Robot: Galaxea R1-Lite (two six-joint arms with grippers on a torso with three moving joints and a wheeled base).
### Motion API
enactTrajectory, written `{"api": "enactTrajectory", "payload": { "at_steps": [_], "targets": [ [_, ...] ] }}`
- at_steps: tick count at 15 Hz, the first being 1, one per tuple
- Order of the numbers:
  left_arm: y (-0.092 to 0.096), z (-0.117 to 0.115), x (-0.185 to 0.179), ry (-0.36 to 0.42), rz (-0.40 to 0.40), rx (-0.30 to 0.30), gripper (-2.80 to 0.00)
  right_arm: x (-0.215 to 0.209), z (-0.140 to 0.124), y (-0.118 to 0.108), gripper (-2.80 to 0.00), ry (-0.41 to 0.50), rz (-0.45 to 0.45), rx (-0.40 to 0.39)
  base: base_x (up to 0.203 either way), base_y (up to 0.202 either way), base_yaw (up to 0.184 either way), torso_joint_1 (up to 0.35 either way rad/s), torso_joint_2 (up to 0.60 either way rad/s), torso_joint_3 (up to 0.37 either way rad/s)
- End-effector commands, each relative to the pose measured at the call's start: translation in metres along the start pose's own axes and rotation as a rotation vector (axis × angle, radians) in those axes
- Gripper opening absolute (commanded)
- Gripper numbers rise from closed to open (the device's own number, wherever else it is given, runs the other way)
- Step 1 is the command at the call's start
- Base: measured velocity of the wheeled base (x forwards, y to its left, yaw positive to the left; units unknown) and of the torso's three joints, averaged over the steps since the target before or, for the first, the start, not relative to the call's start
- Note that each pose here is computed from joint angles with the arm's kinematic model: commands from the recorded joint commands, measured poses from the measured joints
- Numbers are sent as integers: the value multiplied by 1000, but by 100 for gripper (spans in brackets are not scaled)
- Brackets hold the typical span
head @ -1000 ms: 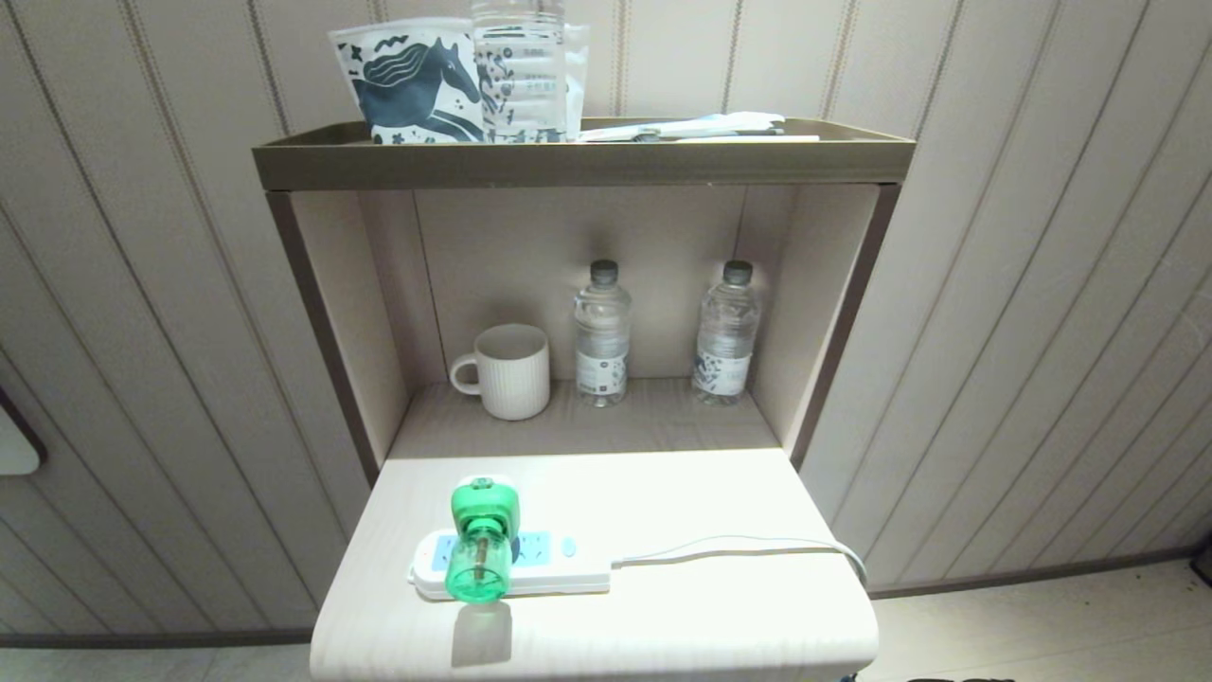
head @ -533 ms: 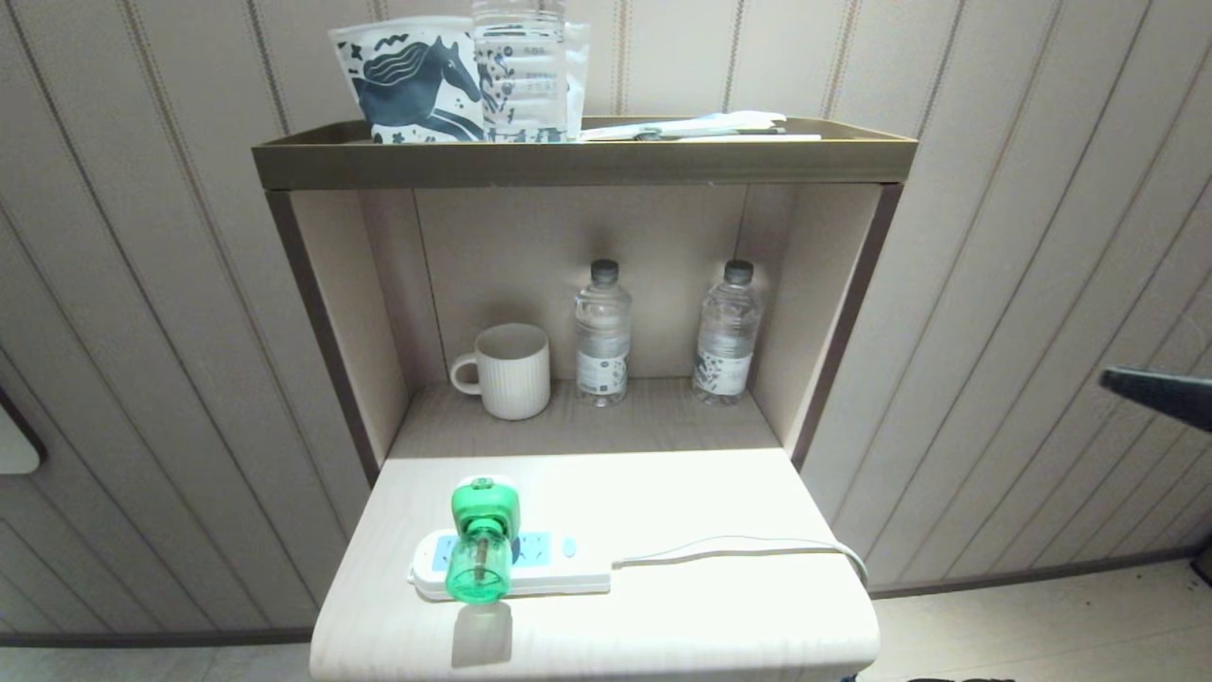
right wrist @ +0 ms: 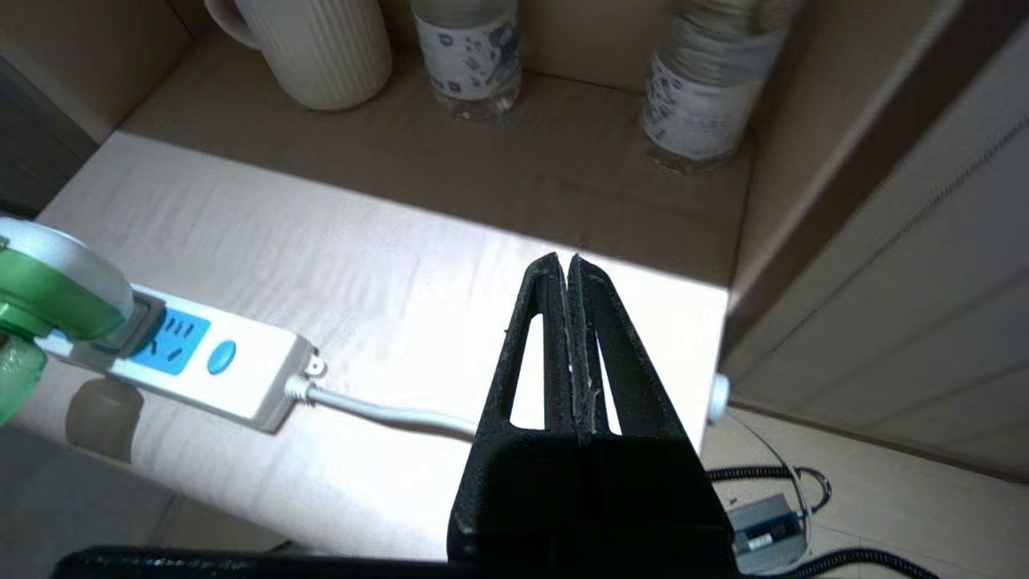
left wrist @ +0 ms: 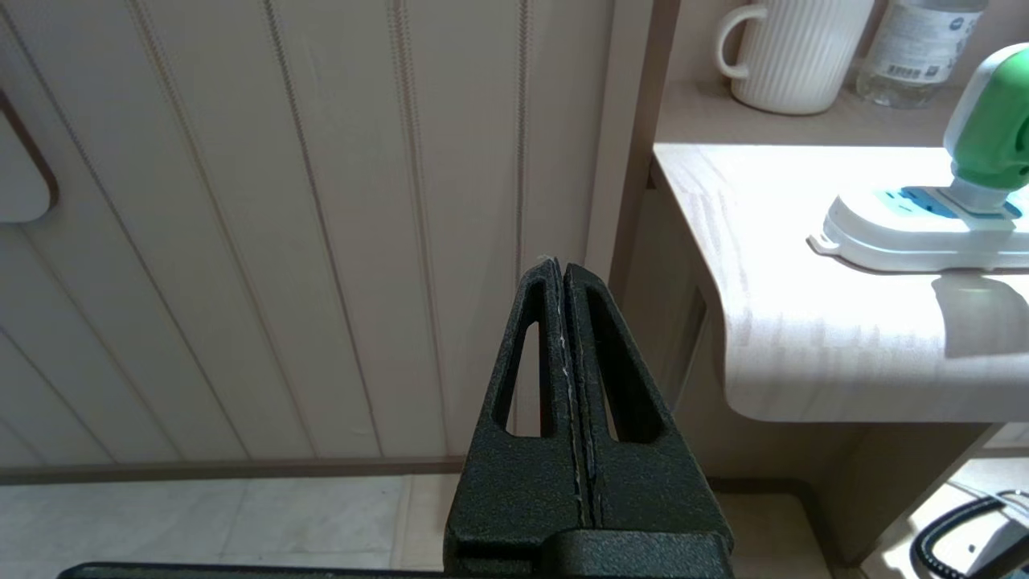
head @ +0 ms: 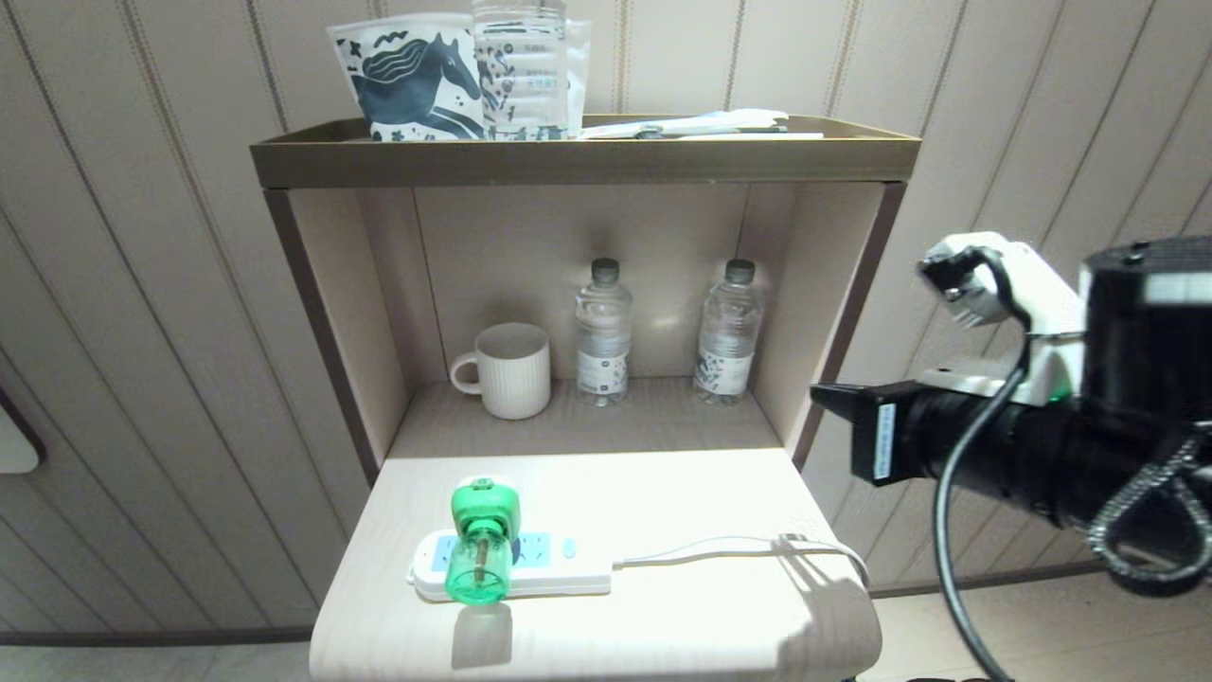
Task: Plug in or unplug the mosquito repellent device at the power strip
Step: Hold the socket with your right hand and unplug it with your left hand
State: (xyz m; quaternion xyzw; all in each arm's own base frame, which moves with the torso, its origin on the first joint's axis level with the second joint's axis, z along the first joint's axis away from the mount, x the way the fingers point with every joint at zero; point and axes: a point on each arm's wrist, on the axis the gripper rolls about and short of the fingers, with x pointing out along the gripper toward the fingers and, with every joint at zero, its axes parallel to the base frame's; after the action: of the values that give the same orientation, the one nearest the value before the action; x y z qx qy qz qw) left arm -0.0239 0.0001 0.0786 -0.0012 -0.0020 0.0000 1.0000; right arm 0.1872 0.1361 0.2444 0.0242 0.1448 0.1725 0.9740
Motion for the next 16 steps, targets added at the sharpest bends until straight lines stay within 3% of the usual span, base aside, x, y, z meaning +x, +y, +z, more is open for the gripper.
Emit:
{"api": "enactTrajectory", "payload": {
  "at_steps": [1, 3, 4, 8, 10, 13, 15, 16],
  "targets": [
    [0, 8, -2, -25, 2, -5, -280, 18, -9, 16, -280, 4, 11, -16, 0, 0, 0, 0, 0, 0],
    [0, 42, -8, -86, 4, -28, -280, 19, -4, 17, -280, -17, 15, -12, 0, 0, 0, 0, 0, 0],
    [0, 59, -7, -75, -2, -36, -280, 24, -3, 18, -280, -15, 15, -13, 0, 0, 0, 0, 0, 0],
    [-2, 137, 52, 109, -71, -88, -280, 51, -11, 27, -280, 41, 15, -60, 0, 0, 0, 0, 0, 0],
    [-3, 179, 95, 153, -112, -114, -280, 65, -5, 33, -280, 60, 12, -71, 0, 0, 0, 0, 0, 0],
    [-6, 267, 134, 79, -145, -129, -280, 67, 24, 38, -280, 120, 0, -90, 0, 0, 0, 0, 0, 0],
    [-10, 303, 158, 157, -154, -150, -280, 64, 29, 43, -280, 232, -3, -131, 0, 0, 0, 0, 0, 0],
    [-13, 305, 178, 256, -156, -172, -280, 62, 33, 48, -280, 254, 6, -142, 0, 0, 0, 0, 0, 0]
  ]
}}
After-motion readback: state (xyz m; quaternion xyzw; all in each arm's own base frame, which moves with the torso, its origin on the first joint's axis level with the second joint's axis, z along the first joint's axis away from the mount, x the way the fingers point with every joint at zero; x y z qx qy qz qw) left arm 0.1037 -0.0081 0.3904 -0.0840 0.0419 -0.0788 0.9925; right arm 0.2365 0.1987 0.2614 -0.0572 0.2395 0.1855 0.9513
